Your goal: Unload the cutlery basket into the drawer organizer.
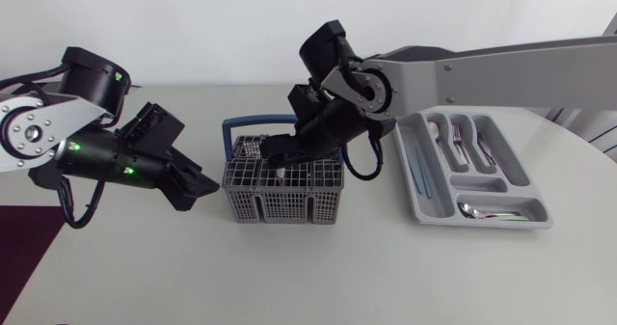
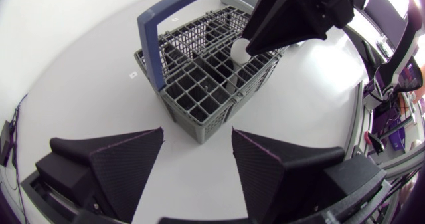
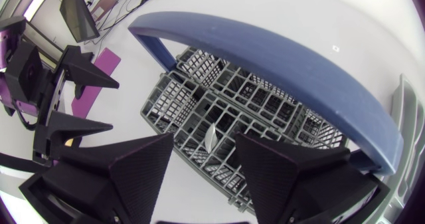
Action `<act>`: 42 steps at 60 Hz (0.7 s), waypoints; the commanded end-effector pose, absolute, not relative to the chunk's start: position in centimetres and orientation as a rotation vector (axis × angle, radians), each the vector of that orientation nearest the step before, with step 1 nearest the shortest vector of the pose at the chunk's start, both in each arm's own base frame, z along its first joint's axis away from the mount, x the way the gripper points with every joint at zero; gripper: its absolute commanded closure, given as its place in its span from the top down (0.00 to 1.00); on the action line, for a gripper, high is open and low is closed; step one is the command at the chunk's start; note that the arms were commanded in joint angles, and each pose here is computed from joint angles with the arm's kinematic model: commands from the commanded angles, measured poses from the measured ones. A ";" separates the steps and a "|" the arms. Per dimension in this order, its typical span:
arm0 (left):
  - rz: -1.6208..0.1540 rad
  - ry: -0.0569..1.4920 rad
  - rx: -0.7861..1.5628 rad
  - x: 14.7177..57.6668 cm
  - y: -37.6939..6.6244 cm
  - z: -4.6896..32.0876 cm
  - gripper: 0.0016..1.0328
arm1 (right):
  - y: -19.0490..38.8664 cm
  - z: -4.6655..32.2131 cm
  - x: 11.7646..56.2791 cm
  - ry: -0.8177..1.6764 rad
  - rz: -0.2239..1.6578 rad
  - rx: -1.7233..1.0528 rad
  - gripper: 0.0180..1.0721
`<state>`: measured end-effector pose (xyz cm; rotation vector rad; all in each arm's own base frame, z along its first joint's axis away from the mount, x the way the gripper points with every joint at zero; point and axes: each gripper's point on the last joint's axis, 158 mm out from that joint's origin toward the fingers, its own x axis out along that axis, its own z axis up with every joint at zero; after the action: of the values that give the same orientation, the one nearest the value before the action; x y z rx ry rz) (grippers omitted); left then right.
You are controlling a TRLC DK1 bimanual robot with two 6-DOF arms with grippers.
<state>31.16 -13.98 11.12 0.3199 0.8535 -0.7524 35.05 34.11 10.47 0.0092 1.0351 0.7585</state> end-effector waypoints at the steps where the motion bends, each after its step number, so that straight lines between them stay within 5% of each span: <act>1: -0.764 0.853 0.331 30.7 -13.7 10.5 0.88 | 35.1 10.1 35.4 1.045 0.752 0.037 0.54; 15: -0.769 0.849 0.323 30.6 -13.6 10.5 0.88 | 35.2 9.9 36.0 1.046 0.725 0.056 0.34; 42: -0.790 0.830 0.327 30.6 -14.3 10.9 0.88 | 34.7 8.8 36.0 1.064 0.679 0.044 0.18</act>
<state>31.12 -13.99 11.06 0.3068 0.8444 -0.7657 36.08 34.45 9.64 0.0266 1.0361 0.7058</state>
